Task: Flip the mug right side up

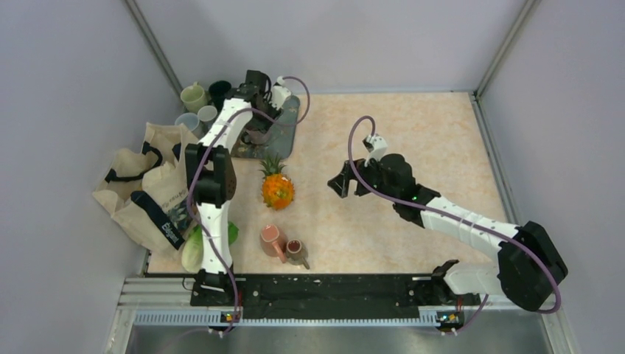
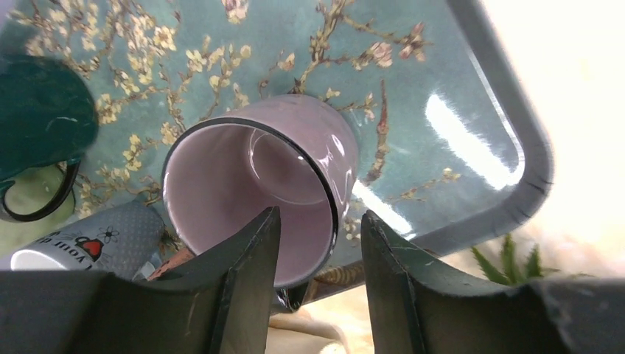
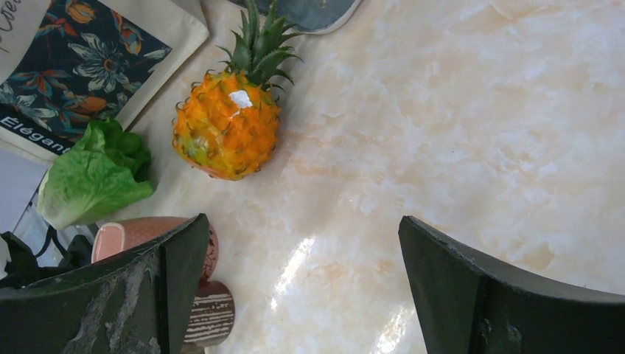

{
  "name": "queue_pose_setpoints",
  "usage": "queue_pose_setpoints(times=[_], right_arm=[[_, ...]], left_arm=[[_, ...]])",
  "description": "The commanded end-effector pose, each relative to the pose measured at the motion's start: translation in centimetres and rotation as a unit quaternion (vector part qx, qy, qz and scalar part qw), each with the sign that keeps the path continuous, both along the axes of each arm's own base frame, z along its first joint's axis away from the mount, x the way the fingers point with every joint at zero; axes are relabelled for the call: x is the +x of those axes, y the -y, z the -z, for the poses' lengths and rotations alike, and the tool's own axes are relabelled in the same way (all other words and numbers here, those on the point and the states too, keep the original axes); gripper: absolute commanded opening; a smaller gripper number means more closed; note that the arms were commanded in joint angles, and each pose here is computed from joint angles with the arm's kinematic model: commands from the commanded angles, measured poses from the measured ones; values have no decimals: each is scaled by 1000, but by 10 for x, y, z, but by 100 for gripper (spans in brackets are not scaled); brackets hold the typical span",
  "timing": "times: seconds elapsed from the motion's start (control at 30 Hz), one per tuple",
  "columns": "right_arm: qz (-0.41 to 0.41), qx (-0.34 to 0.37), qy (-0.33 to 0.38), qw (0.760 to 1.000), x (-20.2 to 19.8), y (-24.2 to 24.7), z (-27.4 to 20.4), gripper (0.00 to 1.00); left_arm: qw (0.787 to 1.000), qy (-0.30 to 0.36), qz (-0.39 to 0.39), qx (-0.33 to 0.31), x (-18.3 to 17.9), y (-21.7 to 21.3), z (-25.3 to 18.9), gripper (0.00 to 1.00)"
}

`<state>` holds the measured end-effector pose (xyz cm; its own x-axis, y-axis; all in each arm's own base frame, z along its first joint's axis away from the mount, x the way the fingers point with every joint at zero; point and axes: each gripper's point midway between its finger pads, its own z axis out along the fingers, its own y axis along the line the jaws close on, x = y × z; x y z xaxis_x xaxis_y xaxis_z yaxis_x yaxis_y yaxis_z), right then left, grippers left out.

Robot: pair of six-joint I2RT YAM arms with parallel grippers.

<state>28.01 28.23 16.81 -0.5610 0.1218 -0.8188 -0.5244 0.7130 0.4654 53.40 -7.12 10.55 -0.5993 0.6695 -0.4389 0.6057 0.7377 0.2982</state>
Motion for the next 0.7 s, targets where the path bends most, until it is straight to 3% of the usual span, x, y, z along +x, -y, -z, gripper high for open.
queue_pose_setpoints(times=[0.0, 0.1, 0.13, 0.2, 0.23, 0.43, 0.67], right_arm=[[12, -7, 26, 1000, -1, 8, -12, 99], [16, -12, 30, 999, -1, 11, -13, 99], [16, -13, 32, 999, 0, 11, -14, 99], [19, -15, 35, 999, 0, 13, -16, 99], [21, -15, 36, 999, 0, 14, -17, 99], [27, -23, 39, 999, -1, 19, -13, 99], [28, -26, 43, 998, 0, 20, -14, 99]], left_arm=[[989, 109, 23, -102, -8, 35, -113, 51], [983, 113, 68, -129, -35, 64, -123, 47], [983, 109, 83, -124, -42, 69, -120, 37], [986, 86, 94, -108, -52, 68, -98, 3], [989, 72, 89, -92, -54, 63, -83, 0], [997, 6, 42, 57, -47, 11, -12, 0], [993, 18, 34, 111, -21, -3, 24, 0]])
